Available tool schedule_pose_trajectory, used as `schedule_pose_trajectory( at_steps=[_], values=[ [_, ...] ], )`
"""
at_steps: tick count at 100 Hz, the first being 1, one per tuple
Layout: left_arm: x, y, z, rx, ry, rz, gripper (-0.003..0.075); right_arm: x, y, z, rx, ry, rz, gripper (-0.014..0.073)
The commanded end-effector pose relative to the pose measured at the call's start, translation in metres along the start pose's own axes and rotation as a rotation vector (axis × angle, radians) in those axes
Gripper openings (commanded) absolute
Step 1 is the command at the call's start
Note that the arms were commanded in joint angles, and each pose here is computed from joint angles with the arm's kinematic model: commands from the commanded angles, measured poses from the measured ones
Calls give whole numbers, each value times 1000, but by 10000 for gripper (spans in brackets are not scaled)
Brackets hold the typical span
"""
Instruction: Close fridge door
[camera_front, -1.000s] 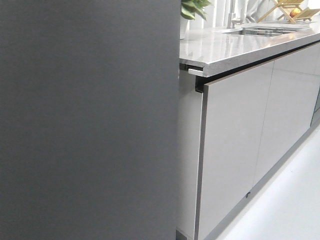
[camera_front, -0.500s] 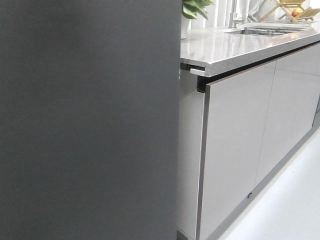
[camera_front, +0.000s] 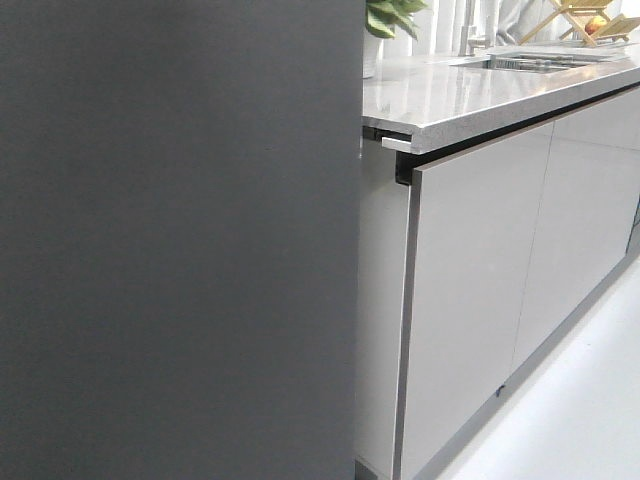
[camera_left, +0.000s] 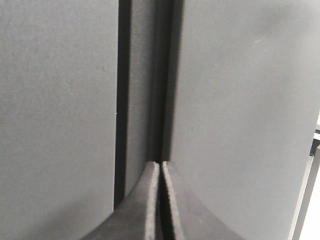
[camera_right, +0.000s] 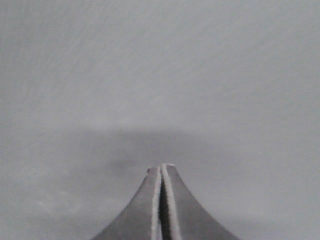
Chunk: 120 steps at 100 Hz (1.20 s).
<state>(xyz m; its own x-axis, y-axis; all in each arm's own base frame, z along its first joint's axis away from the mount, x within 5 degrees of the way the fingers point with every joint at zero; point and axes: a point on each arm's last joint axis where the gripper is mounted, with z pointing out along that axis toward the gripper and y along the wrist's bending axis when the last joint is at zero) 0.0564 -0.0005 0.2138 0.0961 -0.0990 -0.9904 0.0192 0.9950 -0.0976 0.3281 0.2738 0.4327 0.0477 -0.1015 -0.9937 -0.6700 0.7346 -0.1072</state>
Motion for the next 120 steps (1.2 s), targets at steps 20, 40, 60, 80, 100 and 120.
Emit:
schedule_pose_trajectory(
  at_steps=[20, 40, 60, 80, 100, 120],
  values=[
    [4, 0, 2, 12, -29, -6, -20, -68, -40, -71, 96, -111, -39, -76],
    [4, 0, 2, 12, -29, -6, -21, -82, -62, -106, 162, -66, -20, -76],
    [4, 0, 2, 12, -29, -6, -21, -86, -78, -139, 260, -58, -14, -76],
    [4, 0, 2, 12, -29, -6, -20, -73, -85, -177, 343, -66, -23, -76],
    [4, 0, 2, 12, -29, -6, -21, -48, -84, -214, 421, -70, 0, -76],
    [4, 0, 2, 12, -29, -6, -21, -16, -77, -250, 489, -30, 15, -76]
  ],
)
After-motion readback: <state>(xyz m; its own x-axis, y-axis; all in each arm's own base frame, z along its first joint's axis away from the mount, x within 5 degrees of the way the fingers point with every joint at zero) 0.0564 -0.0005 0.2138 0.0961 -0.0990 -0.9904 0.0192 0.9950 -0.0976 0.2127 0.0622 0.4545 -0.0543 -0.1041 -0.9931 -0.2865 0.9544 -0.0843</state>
